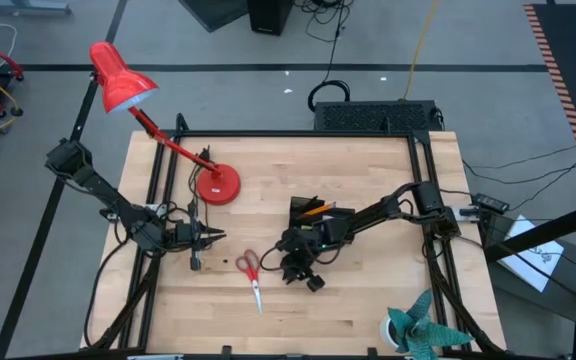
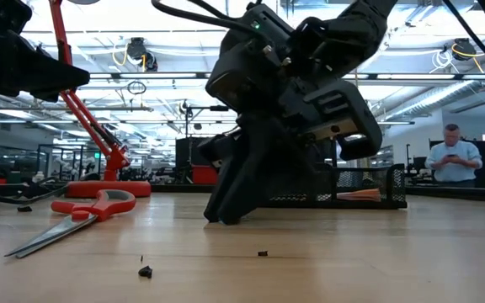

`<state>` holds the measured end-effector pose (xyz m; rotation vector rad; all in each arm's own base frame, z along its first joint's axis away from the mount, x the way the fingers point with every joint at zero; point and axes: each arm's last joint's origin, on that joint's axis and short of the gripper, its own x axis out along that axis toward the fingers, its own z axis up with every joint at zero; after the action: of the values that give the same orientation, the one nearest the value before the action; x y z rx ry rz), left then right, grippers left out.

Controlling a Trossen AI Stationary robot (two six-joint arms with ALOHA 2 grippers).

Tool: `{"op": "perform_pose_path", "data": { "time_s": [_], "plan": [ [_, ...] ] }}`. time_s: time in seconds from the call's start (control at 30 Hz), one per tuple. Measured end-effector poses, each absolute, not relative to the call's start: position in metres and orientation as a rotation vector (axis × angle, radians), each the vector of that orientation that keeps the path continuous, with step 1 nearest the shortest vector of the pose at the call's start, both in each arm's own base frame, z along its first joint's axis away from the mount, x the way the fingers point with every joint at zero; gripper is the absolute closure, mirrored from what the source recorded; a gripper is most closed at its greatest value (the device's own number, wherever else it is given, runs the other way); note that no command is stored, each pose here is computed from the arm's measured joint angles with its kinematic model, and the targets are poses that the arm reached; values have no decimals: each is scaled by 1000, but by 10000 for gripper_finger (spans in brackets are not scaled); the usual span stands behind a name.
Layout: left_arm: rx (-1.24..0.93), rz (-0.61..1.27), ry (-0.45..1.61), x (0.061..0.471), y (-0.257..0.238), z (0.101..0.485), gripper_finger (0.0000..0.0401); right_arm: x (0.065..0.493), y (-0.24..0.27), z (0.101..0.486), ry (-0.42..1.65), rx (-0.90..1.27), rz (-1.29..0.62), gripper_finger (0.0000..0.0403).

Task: Pick and place office supplies into organizer
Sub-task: Put the blue binder clip into the black desk organizer

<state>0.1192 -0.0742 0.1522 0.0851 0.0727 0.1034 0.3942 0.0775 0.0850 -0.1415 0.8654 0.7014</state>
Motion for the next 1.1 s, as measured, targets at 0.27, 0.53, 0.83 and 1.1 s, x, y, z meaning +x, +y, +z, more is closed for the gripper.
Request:
{"op": "perform_pose_path", "data": {
  "time_s": [0.27, 0.53, 0.83, 1.1],
  "plan": [
    [81, 103, 73, 119, -74, 152, 354, 396, 78, 86, 858, -123, 668, 338],
    [78, 103, 72, 119, -74, 152, 354, 395, 78, 106, 818, -202, 596, 352],
    [65, 103, 71, 119, -74, 152, 354, 393, 72, 155, 715, -318, 439, 340],
    [64, 103, 71, 119, -74, 152, 354, 388, 63, 177, 722, -366, 170, 352]
  ]
}}
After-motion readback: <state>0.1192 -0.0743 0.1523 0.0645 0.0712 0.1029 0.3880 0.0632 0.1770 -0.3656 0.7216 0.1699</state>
